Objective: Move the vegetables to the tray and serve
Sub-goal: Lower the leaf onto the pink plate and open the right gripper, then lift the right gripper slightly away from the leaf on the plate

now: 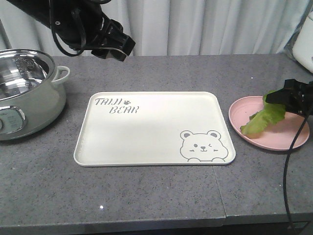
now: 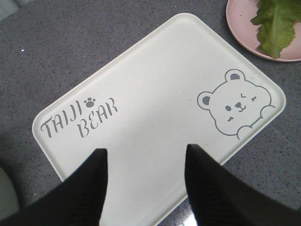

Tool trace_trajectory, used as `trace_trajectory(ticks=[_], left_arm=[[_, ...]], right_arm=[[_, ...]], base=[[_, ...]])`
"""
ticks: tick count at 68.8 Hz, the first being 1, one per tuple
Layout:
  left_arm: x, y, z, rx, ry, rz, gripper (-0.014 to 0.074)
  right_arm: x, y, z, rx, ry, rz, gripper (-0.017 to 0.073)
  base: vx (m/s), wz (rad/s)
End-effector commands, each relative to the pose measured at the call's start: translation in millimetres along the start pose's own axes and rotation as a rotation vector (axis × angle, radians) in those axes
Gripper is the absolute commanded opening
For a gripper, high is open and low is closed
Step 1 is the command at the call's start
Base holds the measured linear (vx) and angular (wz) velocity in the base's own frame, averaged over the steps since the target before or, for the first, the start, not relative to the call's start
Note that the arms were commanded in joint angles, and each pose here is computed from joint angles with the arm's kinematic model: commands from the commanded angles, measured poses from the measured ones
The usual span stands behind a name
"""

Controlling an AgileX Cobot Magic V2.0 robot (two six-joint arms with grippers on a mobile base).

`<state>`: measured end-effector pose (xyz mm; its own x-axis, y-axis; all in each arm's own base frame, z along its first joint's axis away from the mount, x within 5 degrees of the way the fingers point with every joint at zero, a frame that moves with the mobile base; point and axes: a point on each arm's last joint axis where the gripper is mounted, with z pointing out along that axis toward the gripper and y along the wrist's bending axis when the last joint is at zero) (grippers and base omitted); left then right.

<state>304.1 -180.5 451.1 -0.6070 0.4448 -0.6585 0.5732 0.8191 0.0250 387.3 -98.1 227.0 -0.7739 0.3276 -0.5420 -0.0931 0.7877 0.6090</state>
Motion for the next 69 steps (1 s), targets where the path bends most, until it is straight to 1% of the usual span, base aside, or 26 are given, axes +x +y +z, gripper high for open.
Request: trace_trajectory(ticks=[1, 9, 15, 21, 26, 28, 37, 44, 50, 54, 59, 63, 64, 68, 69], left_arm=[[-6, -3.0, -28, 0.000, -0.112, -0.004, 0.0355], [-6, -3.0, -28, 0.001, -0.111, -0.005, 0.0355], [-6, -3.0, -28, 0.001, -0.111, -0.005, 0.0355], [-6, -3.0, -28, 0.001, -0.111, -0.005, 0.0355], [-6, -3.0, -28, 0.001, -0.111, -0.005, 0.0355], [-6, -3.1, -28, 0.001, -0.110, -0.005, 0.0355], [-6, -3.6, -28, 0.007, -0.107, -0.006, 0.0355], [-6, -3.6, -28, 0.007, -0.107, -0.006, 0.0355], [-6, -3.6, -28, 0.007, -0.107, -0.006, 0.0355], [-6, -3.6, -28, 0.007, -0.107, -0.006, 0.0355], [-6, -3.6, -28, 0.007, -0.107, -0.006, 0.0355], [-6, -3.6, -28, 0.007, -0.107, -0.006, 0.0355], [-6, -3.6, -28, 0.007, -0.107, -0.006, 0.0355], [-6, -3.6, -28, 0.007, -0.107, -0.006, 0.0355], [-6, -3.6, -28, 0.007, -0.107, -0.006, 0.0355]], right_arm=[[-16, 13.1, -18, 0.035, -0.077, -0.025, 0.0480], [-16, 9.0, -18, 0.082, -0.074, -0.032, 0.0511], [-20, 9.4, -21, 0.104, -0.082, -0.056, 0.0510], [-32, 14.3, -27, 0.116, -0.105, -0.094, 0.0510], [-43, 19.3, -33, 0.144, -0.120, -0.130, 0.0510], [-47, 20.7, -36, 0.156, -0.126, -0.131, 0.0510], [-64, 27.6, -50, 0.229, -0.137, -0.186, 0.0508], [-74, 32.3, -58, 0.264, -0.155, -0.206, 0.0505], [-79, 38.1, -65, 0.277, -0.147, -0.197, 0.0496], [-79, 41.4, -71, 0.299, -0.132, -0.202, 0.0482], [-76, 40.1, -76, 0.358, -0.089, -0.180, 0.0461], [-71, 38.3, -79, 0.394, -0.040, -0.151, 0.0444], [-70, 37.7, -79, 0.399, -0.029, -0.132, 0.0441], [-64, 35.7, -80, 0.418, 0.029, -0.087, 0.0432], [-63, 35.3, -80, 0.423, 0.036, -0.085, 0.0430]], base=[[0.00, 0.00], [0.00, 0.00], [0.00, 0.00], [0.00, 0.00], [0.00, 0.00], [0.00, 0.00], [0.00, 0.00], [0.00, 0.00], [0.00, 0.00], [0.00, 0.00], [0.00, 0.00], [0.00, 0.00], [0.00, 0.00], [0.00, 0.00], [0.00, 0.00]])
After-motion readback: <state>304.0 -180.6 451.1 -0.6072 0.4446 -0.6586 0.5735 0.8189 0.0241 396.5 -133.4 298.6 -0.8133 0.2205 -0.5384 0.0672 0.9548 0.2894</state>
